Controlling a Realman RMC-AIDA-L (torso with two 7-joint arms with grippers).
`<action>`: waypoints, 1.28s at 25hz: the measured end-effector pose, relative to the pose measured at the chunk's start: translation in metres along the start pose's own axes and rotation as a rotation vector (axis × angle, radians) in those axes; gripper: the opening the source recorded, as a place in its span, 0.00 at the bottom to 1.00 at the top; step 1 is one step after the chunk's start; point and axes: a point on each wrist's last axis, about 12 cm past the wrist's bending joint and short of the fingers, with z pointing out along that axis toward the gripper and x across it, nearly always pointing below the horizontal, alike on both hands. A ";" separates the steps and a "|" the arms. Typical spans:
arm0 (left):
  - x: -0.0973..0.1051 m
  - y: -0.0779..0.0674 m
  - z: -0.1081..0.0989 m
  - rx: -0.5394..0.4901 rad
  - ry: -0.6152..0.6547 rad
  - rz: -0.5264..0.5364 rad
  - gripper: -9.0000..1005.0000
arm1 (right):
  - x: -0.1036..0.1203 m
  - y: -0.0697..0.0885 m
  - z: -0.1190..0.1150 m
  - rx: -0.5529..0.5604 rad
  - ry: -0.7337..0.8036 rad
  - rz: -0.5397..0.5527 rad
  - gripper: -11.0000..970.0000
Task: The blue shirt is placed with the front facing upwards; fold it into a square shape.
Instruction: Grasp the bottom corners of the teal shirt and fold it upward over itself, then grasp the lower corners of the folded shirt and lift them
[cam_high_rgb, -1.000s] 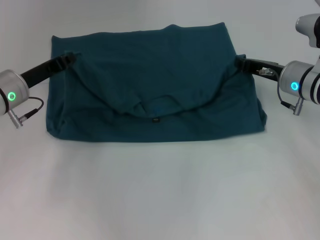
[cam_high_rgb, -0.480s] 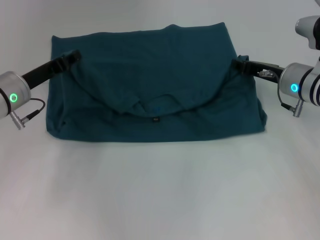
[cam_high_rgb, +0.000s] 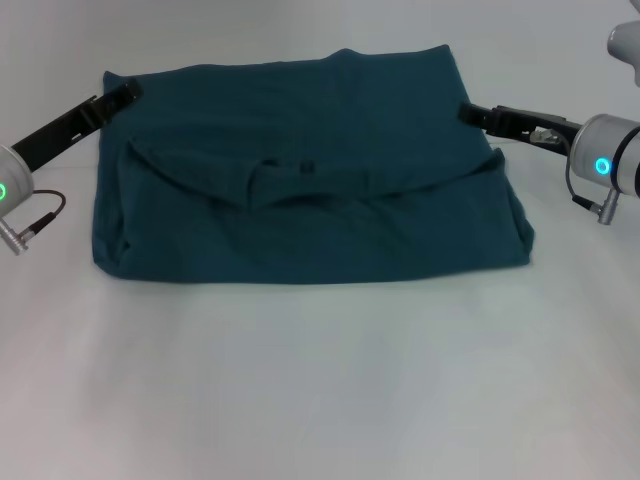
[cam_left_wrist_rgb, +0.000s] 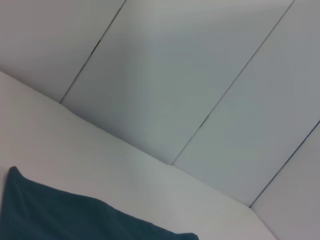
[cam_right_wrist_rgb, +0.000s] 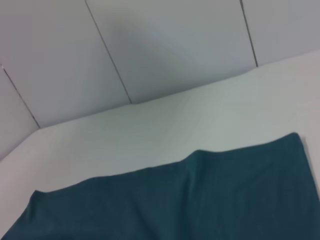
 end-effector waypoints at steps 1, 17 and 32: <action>0.000 0.000 0.000 0.000 -0.001 0.001 0.68 | 0.000 0.000 -0.001 -0.001 -0.001 -0.002 0.62; 0.012 0.015 -0.029 0.044 0.043 0.011 0.79 | 0.008 -0.031 -0.040 -0.076 0.091 0.032 0.67; 0.033 0.025 -0.055 0.046 0.177 0.107 0.78 | 0.002 -0.057 -0.074 -0.095 0.308 0.122 0.67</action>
